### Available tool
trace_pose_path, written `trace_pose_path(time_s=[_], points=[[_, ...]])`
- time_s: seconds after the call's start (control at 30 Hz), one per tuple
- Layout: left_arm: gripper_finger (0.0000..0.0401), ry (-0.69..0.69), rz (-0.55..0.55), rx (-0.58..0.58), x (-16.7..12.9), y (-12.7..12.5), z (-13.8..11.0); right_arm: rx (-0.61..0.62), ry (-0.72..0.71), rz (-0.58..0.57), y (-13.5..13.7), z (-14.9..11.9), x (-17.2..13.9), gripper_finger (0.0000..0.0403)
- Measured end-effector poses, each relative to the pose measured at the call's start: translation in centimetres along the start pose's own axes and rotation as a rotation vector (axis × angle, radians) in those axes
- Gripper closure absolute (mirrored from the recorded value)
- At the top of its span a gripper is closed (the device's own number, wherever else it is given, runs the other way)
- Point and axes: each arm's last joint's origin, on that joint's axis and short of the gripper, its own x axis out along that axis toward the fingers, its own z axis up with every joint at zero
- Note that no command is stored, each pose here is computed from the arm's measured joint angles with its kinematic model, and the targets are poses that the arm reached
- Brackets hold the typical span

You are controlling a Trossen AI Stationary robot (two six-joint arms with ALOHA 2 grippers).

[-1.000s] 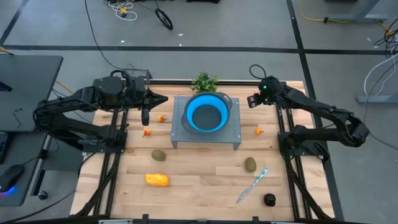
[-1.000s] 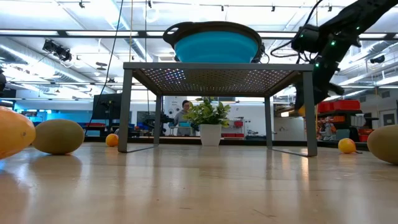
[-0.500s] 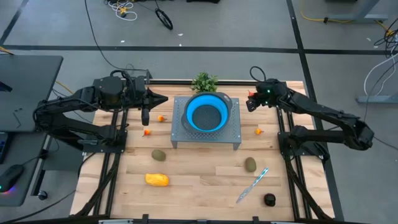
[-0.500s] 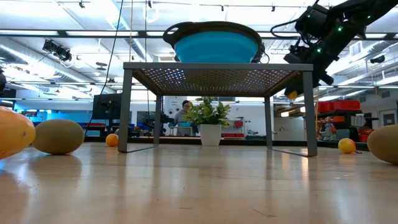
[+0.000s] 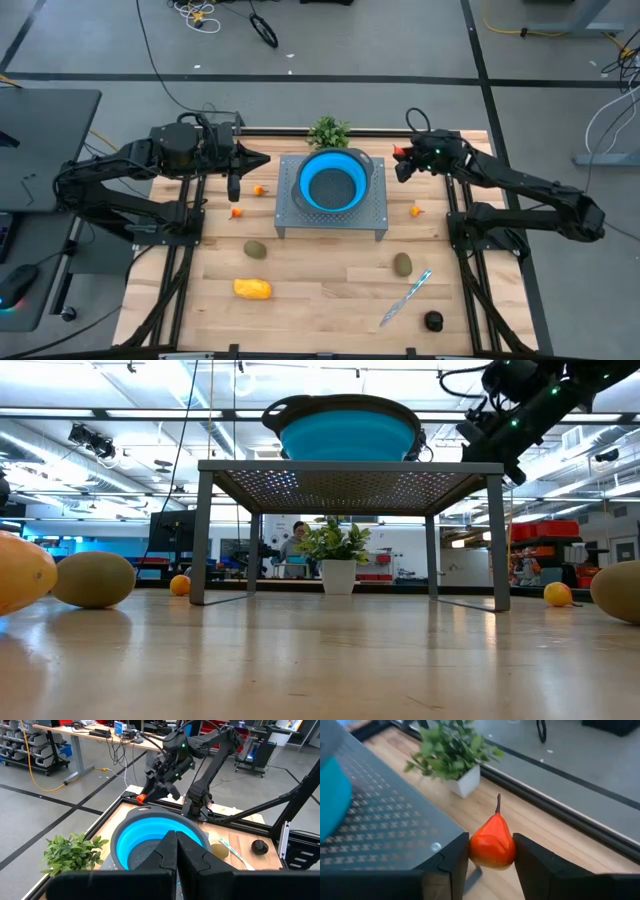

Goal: Pick & Place Fruit
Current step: Put the orange pear into the strainer bowl on the shelf

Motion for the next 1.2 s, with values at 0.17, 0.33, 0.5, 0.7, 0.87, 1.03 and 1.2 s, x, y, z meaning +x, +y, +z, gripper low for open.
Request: trace_pose_path(time_s=[0.17,0.33,0.5,0.7,0.87,1.03,1.2], points=[[0.04,0.0,0.0,0.001,0.0,0.0,0.0,0.003,-0.077,0.035,0.4,0.6,-0.7,0.0254],[0.04,0.0,0.0,0.003,0.0,0.0,0.0,0.007,-0.169,0.079,0.9,1.3,-1.2,0.0254],[0.04,0.0,0.0,0.003,0.0,0.0,0.0,0.004,-0.235,0.106,1.3,2.5,-1.8,0.0254],[0.04,0.0,0.0,0.003,0.0,0.0,0.0,0.008,-0.303,0.143,1.7,4.6,-3.2,0.0254],[0.04,0.0,0.0,0.003,0.0,0.0,0.0,0.01,-0.343,0.183,2.0,5.8,-4.2,0.0254],[0.04,0.001,0.0,0.002,0.0,0.0,0.0,-0.006,-0.356,0.201,2.3,6.1,-4.6,0.0254],[0.04,0.001,0.0,0.003,0.0,0.0,0.0,-0.019,-0.353,0.212,2.6,6.0,-4.6,0.0254]])
